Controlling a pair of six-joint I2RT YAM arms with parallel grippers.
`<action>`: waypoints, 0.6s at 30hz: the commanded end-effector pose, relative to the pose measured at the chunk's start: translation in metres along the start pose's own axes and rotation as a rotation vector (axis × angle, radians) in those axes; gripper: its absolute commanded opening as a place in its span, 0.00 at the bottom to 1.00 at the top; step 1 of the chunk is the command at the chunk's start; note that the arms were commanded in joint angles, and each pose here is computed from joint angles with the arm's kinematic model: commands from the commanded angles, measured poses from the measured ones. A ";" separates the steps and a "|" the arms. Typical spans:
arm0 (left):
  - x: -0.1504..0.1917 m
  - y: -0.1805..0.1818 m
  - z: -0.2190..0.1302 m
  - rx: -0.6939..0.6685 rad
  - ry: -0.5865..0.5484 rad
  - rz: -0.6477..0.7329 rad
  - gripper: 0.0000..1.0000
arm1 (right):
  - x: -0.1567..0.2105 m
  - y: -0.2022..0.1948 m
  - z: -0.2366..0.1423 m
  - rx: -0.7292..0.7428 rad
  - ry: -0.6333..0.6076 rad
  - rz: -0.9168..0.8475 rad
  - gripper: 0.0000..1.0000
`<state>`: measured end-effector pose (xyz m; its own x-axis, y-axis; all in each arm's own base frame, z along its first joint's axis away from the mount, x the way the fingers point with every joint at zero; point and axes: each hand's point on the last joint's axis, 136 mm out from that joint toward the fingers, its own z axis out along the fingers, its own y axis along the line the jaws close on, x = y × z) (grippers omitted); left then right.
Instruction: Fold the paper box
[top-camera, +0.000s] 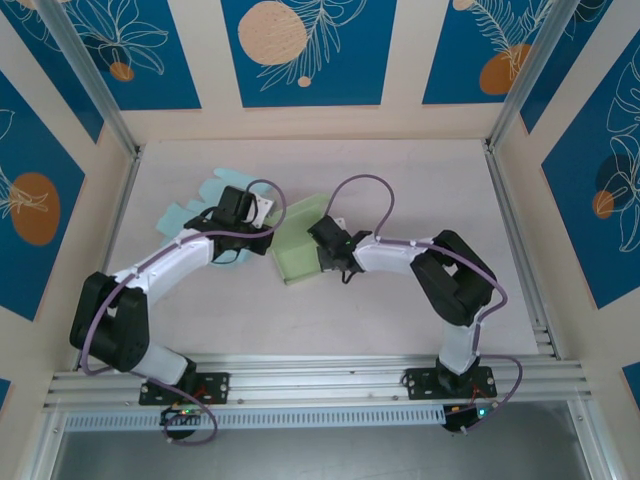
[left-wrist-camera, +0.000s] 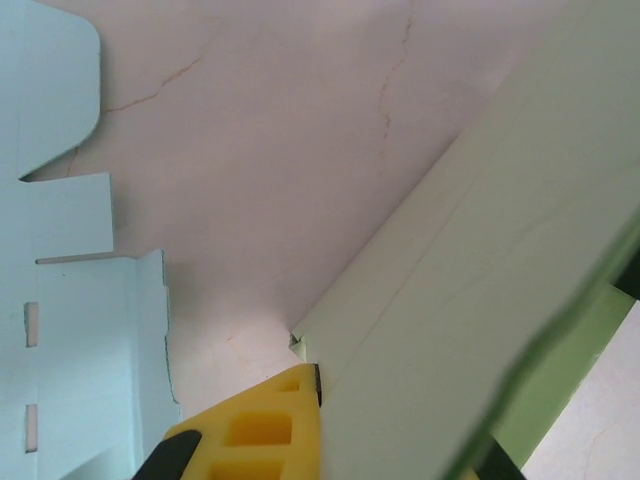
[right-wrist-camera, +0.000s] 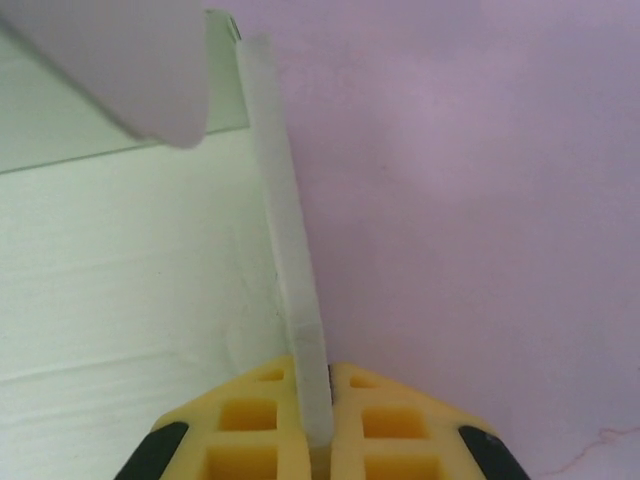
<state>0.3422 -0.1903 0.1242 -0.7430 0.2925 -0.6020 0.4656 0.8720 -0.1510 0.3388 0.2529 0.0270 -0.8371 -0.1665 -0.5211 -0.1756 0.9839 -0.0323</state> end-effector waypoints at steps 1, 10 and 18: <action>-0.009 -0.007 -0.001 0.026 -0.020 -0.027 0.00 | 0.015 -0.027 0.011 0.166 0.058 0.022 0.00; -0.007 -0.009 0.001 0.035 -0.013 -0.017 0.00 | 0.032 -0.011 0.016 0.099 0.151 0.012 0.13; -0.001 -0.009 0.002 0.036 0.020 0.048 0.00 | -0.009 0.009 -0.004 -0.041 0.051 -0.012 0.50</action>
<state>0.3461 -0.1879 0.1236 -0.7345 0.2992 -0.6091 0.4632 0.8770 -0.1277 0.3434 0.2525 0.0232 -0.8648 -0.1583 -0.4765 -0.1514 0.9870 -0.0532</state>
